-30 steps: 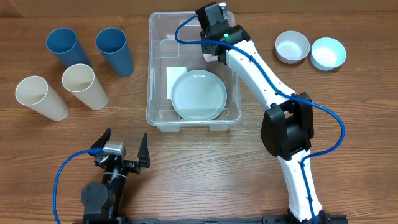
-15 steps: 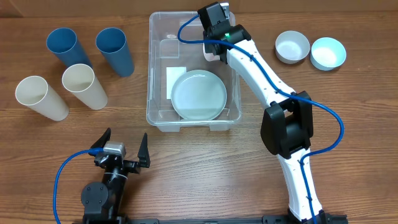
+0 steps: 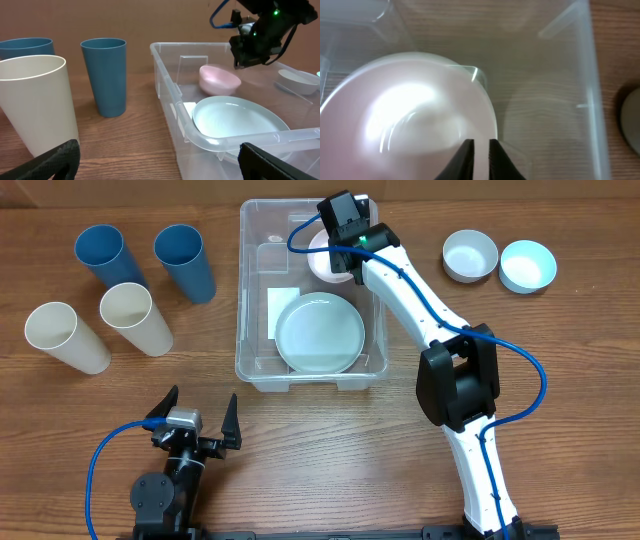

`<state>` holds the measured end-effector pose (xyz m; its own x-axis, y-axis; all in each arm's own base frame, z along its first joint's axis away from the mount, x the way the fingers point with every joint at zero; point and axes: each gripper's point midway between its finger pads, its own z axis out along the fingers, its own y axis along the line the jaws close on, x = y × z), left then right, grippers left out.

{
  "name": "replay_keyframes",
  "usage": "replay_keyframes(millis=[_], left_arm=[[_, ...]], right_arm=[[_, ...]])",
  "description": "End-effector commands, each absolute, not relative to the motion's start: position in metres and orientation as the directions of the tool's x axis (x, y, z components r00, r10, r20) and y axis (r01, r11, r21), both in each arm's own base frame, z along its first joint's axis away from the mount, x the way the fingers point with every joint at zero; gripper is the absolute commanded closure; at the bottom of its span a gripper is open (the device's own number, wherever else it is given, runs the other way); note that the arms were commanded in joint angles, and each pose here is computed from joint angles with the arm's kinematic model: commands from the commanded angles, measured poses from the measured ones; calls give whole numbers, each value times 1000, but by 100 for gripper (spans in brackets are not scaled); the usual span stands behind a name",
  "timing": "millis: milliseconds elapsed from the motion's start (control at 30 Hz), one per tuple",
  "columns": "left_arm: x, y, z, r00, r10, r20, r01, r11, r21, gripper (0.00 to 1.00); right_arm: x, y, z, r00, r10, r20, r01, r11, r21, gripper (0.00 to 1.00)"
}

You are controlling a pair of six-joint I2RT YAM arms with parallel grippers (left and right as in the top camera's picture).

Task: Pack container
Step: 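Grasp the grey bowl rim with the right gripper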

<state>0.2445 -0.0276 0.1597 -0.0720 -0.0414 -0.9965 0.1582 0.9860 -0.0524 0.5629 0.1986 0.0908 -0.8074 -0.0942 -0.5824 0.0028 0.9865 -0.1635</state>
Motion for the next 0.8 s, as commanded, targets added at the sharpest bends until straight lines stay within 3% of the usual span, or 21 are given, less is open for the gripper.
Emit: replay_keyframes(millis=[0,200,400,600,667,767], left_arm=[[244,-28,160,-65,-33,-997,162,986,-43,0],[244,-28,160,-65,-33,-997,162,986,-43,0],[244,-28,160,-65,-33,-997,162,986,-43,0],[244,-28,160,-65,-33,-997,162,986,-43,0],[244,-28,160,-65,-33,-997,162,986,-43,0],[244,-28,160,-65,-33,-997,162,986,-43,0]], right_arm=[[562,204,83,-814,-81,-575,5,989,-145,89],[566,206,90,-800,-87,-594,0,989,-145,77],[562,232,187,-731,-78,-678,-24,996,-89,59],[542,192,305,-585,282,-761,219,958,187,45],[543,147,309,-552,399,-732,343,909,237,34],[539,55,269,-530,602,-597,594,766,246,28]])
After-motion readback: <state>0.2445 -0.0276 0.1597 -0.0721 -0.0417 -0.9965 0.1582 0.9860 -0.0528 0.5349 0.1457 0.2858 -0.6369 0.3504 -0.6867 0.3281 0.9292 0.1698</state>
